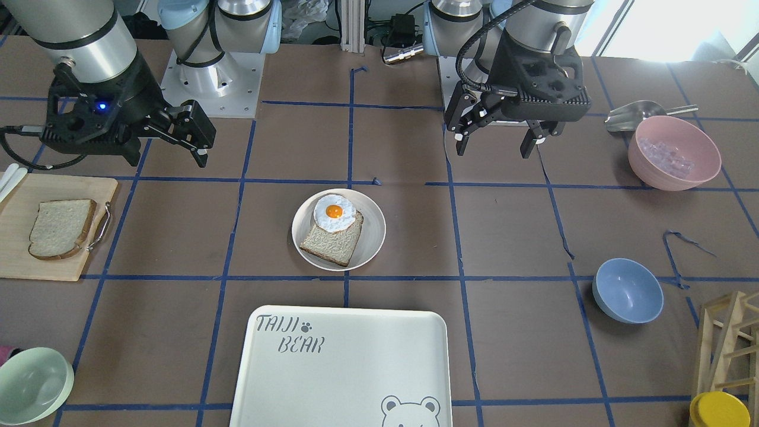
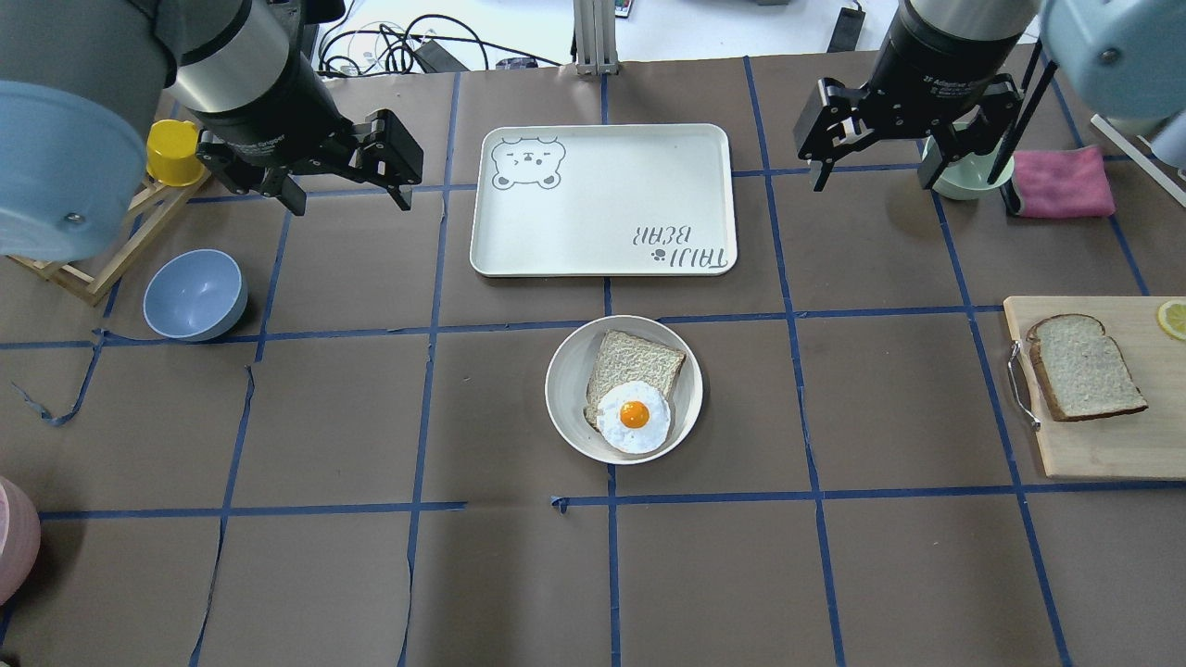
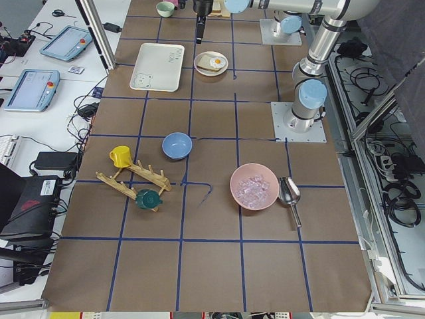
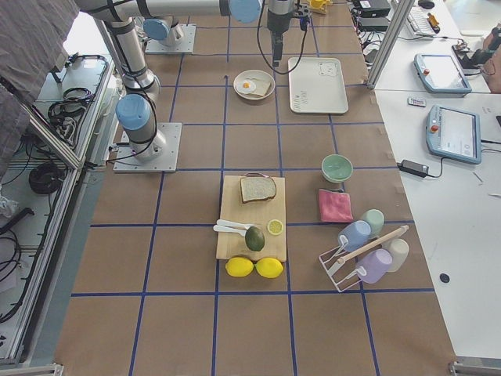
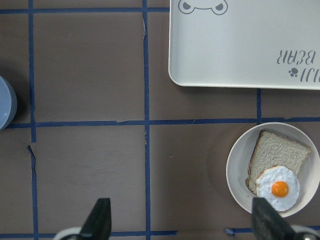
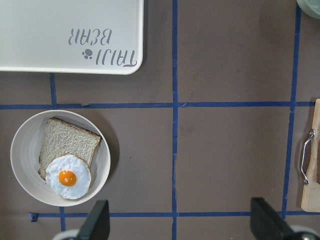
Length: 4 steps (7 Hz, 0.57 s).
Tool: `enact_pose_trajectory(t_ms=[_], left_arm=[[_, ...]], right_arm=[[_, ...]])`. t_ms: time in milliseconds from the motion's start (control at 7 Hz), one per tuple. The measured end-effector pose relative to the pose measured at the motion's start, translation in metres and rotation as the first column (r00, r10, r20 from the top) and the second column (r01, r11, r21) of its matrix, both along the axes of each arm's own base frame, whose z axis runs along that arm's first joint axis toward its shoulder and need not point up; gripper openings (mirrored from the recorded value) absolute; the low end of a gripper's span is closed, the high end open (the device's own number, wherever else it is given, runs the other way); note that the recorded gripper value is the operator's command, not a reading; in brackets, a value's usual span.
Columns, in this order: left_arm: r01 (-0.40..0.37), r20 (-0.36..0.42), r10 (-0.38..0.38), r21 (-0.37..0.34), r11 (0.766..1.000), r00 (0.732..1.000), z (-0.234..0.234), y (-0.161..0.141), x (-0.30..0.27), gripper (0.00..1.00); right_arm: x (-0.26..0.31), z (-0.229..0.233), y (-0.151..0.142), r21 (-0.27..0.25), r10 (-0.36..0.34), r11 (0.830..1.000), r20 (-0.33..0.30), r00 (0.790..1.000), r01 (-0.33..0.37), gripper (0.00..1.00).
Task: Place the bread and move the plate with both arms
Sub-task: 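Move the right gripper toward the bread slice on the wooden board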
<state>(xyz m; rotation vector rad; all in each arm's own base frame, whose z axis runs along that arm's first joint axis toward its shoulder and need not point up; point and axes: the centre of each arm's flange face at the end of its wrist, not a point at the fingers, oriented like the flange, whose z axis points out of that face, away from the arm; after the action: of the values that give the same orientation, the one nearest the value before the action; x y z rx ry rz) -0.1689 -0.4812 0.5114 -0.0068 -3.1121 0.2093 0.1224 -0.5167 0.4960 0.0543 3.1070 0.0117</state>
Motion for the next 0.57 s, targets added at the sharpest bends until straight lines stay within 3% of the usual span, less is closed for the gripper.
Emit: enact_pose_trajectory(t_ms=[571], left_arm=[[0.000,0.001,0.000,-0.003,1.000,1.000,0.002,0.001,0.000,1.00]], right_arm=[[-0.088,-0.030,-0.010,0.058,-0.119,0.992,0.076,0.990,0.115,1.00]])
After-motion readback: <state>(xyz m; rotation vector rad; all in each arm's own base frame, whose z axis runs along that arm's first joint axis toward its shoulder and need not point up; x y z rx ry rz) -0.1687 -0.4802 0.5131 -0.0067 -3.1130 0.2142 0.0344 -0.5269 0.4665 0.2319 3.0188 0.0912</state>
